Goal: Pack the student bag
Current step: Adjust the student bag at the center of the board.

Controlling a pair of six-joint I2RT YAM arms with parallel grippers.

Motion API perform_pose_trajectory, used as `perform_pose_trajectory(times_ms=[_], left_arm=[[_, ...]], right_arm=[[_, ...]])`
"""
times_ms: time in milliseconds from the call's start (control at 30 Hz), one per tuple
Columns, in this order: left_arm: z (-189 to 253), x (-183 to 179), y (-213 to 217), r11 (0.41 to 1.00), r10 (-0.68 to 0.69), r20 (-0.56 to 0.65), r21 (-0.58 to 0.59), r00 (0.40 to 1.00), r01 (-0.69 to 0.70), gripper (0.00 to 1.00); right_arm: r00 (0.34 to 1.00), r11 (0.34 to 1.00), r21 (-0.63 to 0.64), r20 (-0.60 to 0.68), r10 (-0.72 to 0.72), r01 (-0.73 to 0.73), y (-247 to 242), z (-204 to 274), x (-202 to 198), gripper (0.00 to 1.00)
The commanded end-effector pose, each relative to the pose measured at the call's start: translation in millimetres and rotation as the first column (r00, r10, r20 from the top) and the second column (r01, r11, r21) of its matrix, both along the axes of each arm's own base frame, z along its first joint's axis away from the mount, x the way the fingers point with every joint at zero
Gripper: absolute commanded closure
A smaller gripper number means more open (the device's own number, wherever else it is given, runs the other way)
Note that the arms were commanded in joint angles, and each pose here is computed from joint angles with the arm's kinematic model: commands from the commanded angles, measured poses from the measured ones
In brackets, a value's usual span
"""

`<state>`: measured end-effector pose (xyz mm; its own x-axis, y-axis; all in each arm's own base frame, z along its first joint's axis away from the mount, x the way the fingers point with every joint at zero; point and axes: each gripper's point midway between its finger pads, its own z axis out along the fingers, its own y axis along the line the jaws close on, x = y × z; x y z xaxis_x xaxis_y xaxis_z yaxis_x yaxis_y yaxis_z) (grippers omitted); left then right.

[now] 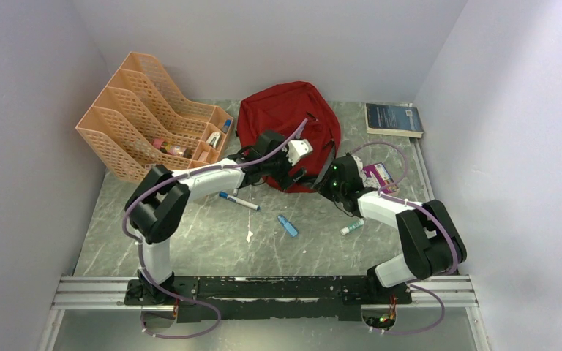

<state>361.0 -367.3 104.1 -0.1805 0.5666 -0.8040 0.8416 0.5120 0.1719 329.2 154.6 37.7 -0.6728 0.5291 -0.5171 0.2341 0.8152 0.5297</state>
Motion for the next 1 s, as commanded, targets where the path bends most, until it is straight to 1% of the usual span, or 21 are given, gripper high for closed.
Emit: perform_pose_trajectory(times_ms=[0,200,333,567,633,700,800,967], left_arm=[[9,9,-20,0.996,-0.083,0.054,-0.025,0.995,0.084,0.05],[10,4,-35,0.990,-0.114,0.027,-0.077,0.993,0.116,0.05],[1,14,-37,0.996,-0.076,0.022,-0.053,0.997,0.077,0.08],[-22,20,-37,0.997,-0.068,0.046,0.039,0.997,0.066,0.21],[-21,21,-38,0.997,-0.072,0.055,0.046,0.996,0.069,0.29],[-20,20,-38,0.996,-0.067,0.051,0.061,0.996,0.064,0.40],[-6,30,-37,0.998,-0.024,0.072,0.067,0.997,0.019,0.57],[36,54,-40,0.996,0.056,0.138,0.061,0.989,-0.065,0.87]], right_arm=[[0.999,0.999,0.022,0.017,0.044,-0.045,1,3,-3,0.84],[0.998,0.998,0.038,0.005,0.058,-0.058,4,-1,-6,0.86],[0.998,0.997,0.044,0.002,0.064,-0.064,4,-2,-7,0.88],[0.997,0.996,0.043,-0.003,0.079,-0.079,5,-4,-10,0.88],[0.997,0.996,0.046,-0.009,0.081,-0.081,5,-7,-11,0.88],[0.996,0.995,0.052,-0.011,0.084,-0.084,6,-8,-12,0.89],[0.996,0.995,0.051,-0.013,0.089,-0.089,5,-9,-14,0.90],[0.994,0.994,0.031,-0.028,0.102,-0.102,4,-12,-16,0.99]])
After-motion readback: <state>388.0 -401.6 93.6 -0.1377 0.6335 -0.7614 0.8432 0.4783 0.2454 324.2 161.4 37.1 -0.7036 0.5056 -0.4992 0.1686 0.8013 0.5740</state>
